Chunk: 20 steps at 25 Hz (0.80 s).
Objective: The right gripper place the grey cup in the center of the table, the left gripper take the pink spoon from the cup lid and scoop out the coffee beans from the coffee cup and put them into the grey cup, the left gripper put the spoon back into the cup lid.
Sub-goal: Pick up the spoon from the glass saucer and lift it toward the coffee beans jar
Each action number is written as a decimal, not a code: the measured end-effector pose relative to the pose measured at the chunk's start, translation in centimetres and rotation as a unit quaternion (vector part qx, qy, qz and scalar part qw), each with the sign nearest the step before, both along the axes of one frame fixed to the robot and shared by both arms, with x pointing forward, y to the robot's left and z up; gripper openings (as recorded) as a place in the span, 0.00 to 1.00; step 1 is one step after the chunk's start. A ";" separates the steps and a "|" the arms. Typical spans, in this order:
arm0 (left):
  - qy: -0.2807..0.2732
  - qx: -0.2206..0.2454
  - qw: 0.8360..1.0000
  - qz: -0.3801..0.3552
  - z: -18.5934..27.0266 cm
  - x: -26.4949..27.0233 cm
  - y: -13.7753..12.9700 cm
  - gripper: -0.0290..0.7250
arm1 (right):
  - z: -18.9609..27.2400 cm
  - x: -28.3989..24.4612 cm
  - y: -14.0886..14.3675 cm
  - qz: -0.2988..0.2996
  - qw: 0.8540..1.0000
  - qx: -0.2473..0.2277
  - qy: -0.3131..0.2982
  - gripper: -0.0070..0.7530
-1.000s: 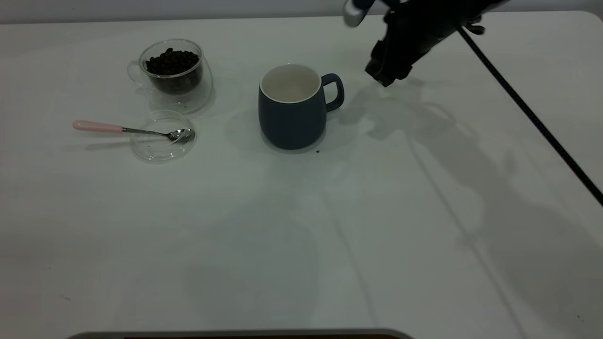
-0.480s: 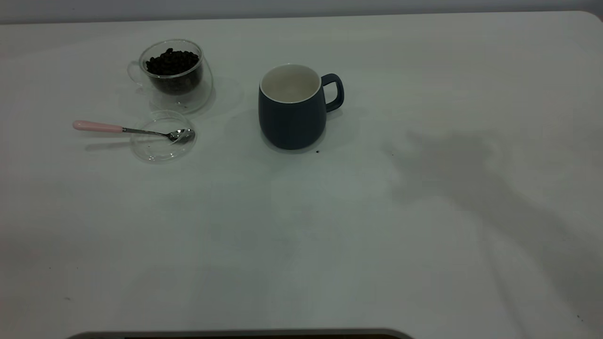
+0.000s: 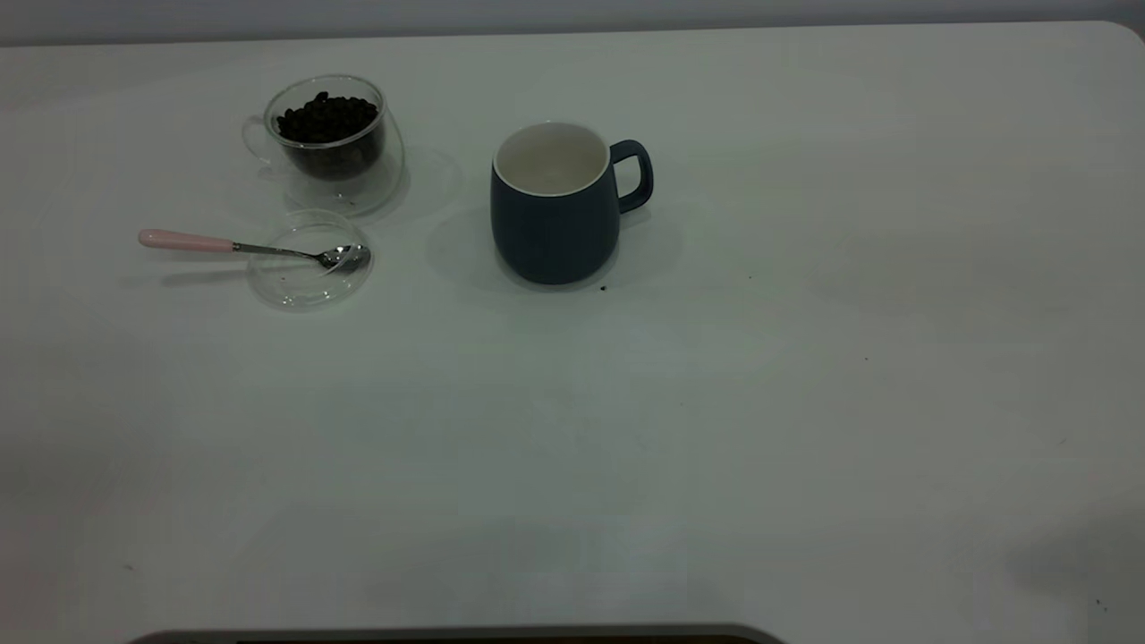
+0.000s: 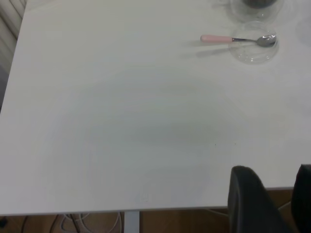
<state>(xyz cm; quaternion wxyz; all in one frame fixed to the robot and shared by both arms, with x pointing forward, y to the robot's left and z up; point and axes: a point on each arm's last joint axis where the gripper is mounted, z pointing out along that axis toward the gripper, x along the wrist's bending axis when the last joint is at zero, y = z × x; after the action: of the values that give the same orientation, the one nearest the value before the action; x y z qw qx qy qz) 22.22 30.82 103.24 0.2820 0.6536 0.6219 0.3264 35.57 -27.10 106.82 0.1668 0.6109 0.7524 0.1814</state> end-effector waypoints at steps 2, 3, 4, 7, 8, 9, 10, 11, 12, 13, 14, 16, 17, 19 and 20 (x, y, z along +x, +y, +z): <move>0.000 0.000 1.000 0.000 0.0 0.0 0.0 0.41 | -1.3 -1.7 -0.8 -0.032 0.999 -0.004 0.001 0.52; 0.000 0.000 1.000 0.000 0.0 0.0 0.0 0.41 | -2.3 -2.6 -1.1 -0.039 0.999 -0.004 0.006 0.52; 0.000 0.000 1.000 0.000 0.0 0.0 0.0 0.41 | -3.3 -3.4 -1.4 -0.041 0.999 -0.005 0.011 0.52; 0.000 0.000 1.000 0.000 0.0 0.0 0.0 0.41 | -4.2 -4.9 -1.9 -0.047 0.999 0.000 -0.007 0.52; 0.000 0.000 1.000 0.000 0.0 0.0 0.0 0.41 | -4.1 -5.2 -2.0 -0.051 0.999 0.003 -0.018 0.52; 0.000 0.000 1.000 0.000 0.0 0.0 0.0 0.41 | -3.9 -5.5 -2.2 -0.057 0.998 0.005 -0.030 0.52; 0.000 0.000 1.000 0.000 0.0 0.0 0.0 0.41 | -3.8 -5.7 -2.4 -0.068 0.997 0.006 -0.039 0.52; 0.000 0.000 1.000 0.000 0.0 0.0 0.0 0.41 | -3.7 -6.0 -2.7 -0.083 0.995 0.008 -0.051 0.52; 0.000 0.000 1.000 0.000 0.0 0.0 0.0 0.41 | -3.6 -6.2 -2.9 -0.094 0.994 0.009 -0.059 0.52; 0.000 0.000 1.000 0.000 0.0 0.0 0.0 0.41 | -3.5 -6.4 -3.0 -0.105 0.992 0.010 -0.067 0.52; 0.000 0.000 1.000 0.000 0.0 0.0 0.0 0.41 | -3.4 -6.7 -3.2 -0.117 0.990 0.011 -0.077 0.52; 0.000 0.000 1.000 0.000 0.0 0.0 0.0 0.41 | -3.1 -7.4 -3.4 -0.133 0.986 0.016 -0.102 0.52; 0.000 0.000 1.000 0.000 0.0 0.0 0.0 0.41 | -3.0 -7.8 -3.5 -0.136 0.984 0.019 -0.115 0.52; 0.000 0.000 1.000 0.000 0.0 0.0 0.0 0.41 | -2.8 -8.9 -3.6 -0.137 0.979 0.028 -0.152 0.52; 0.000 -0.001 1.000 0.001 0.0 0.0 0.0 0.41 | -2.7 -9.5 -3.7 -0.136 0.975 0.033 -0.173 0.52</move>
<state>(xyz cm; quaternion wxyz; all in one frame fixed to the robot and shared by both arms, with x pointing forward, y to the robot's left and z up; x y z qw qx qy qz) 22.22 30.83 103.24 0.2821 0.6528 0.6227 0.3263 26.03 -30.77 104.13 0.2977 0.6721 0.6153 0.2847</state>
